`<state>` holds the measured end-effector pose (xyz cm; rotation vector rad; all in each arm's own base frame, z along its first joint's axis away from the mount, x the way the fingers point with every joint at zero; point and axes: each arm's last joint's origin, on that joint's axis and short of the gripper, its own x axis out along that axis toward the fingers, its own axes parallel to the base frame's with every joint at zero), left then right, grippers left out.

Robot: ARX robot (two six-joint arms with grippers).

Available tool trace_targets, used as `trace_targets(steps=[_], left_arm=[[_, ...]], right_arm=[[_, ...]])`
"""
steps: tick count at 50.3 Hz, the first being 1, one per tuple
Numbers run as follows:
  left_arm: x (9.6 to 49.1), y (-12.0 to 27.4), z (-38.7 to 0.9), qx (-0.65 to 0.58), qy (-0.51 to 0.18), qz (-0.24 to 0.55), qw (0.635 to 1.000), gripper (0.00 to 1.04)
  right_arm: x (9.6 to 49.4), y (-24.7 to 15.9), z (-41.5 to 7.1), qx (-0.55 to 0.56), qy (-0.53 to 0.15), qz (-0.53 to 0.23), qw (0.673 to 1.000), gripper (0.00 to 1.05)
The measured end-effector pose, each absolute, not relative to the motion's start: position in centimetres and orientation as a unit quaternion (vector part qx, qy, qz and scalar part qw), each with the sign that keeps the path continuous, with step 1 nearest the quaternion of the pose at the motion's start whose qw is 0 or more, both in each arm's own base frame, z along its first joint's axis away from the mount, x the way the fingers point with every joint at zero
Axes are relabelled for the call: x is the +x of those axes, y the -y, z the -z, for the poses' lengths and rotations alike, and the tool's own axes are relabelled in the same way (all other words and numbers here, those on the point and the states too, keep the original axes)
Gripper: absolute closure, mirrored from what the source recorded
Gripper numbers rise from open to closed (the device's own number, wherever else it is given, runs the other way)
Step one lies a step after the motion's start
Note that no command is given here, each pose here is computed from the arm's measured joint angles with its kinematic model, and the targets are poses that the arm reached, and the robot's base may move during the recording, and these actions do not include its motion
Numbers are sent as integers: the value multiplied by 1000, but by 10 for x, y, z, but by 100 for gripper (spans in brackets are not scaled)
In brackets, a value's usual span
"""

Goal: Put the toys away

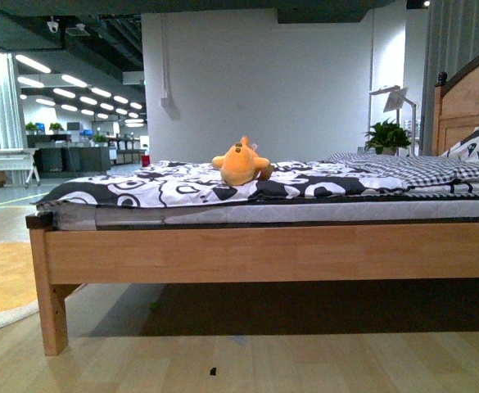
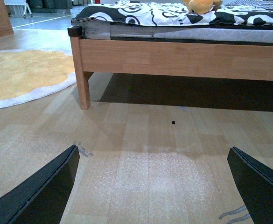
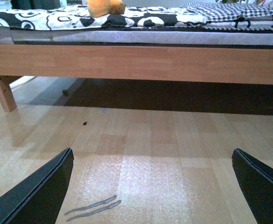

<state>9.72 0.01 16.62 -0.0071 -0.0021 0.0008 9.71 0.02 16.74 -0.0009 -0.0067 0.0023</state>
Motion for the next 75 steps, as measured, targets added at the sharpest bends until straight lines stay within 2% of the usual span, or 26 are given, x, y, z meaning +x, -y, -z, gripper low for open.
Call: trace_targets(steps=[75], left_arm=[[97,0,-166,-4,1,0,1000,6]], right_arm=[[97,0,-167,0,3,-1,1000,0]])
